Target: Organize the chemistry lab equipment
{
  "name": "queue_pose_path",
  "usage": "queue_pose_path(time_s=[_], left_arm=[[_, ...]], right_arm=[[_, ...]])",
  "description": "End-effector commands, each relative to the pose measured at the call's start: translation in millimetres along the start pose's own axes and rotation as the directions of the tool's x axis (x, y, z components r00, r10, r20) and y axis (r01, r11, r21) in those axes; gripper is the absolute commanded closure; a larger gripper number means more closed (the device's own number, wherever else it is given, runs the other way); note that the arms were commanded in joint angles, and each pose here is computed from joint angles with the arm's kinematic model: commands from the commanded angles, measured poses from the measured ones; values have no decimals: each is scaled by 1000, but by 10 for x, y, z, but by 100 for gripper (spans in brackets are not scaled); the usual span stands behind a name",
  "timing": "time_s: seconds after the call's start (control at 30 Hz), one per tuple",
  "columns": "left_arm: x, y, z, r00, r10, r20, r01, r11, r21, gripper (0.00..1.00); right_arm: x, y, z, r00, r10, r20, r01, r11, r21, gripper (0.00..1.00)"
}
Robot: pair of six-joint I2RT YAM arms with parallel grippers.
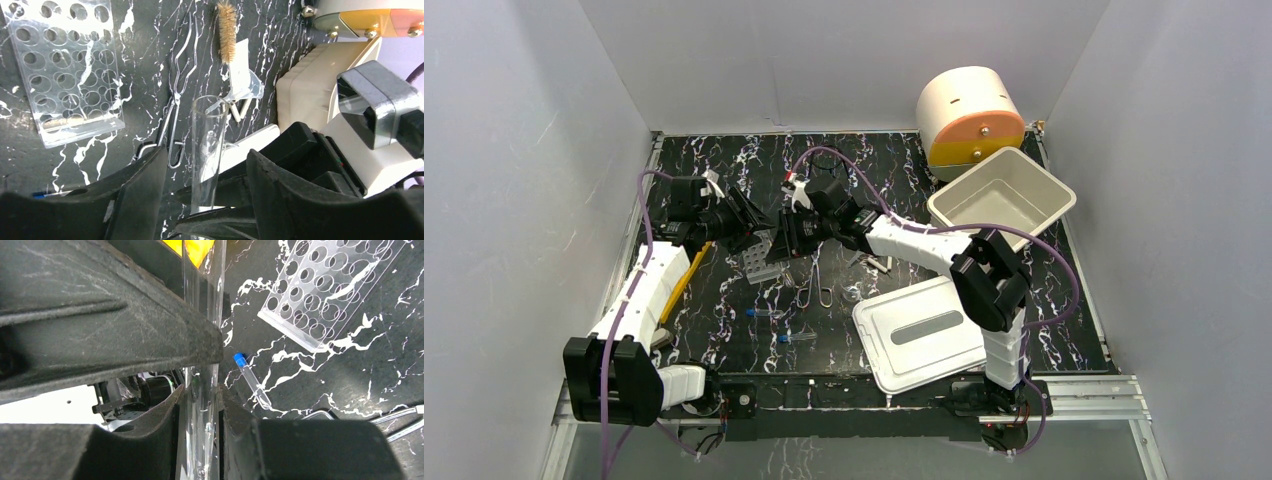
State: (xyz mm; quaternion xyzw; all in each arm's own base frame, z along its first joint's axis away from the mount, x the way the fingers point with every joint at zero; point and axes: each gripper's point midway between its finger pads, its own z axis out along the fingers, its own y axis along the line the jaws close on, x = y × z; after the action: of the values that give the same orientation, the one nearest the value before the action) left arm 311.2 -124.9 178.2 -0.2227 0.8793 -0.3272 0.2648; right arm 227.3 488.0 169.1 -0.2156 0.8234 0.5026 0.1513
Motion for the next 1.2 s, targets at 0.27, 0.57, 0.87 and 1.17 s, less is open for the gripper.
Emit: queue_pose_path(time_s=[0.27,0.57,0.87,1.17], left_arm=[[121,-522,-215,984,46,-171,-15,984,178,27],[252,-585,-291,965,35,-261,20,979,204,55],[367,-581,-391,954,21,-300,42,978,202,66],[335,-661,-462,955,58,-292,10,974,226,88]], right_arm=[[-113,185,-478,902,-420,99,425,904,-42,74],[-102,139,-544,840,-537,79,540,842,-23,74],[-90,19,-543,801,-598,28,598,802,7,74],[-69,29,-603,773,-633,30,634,774,-12,72]])
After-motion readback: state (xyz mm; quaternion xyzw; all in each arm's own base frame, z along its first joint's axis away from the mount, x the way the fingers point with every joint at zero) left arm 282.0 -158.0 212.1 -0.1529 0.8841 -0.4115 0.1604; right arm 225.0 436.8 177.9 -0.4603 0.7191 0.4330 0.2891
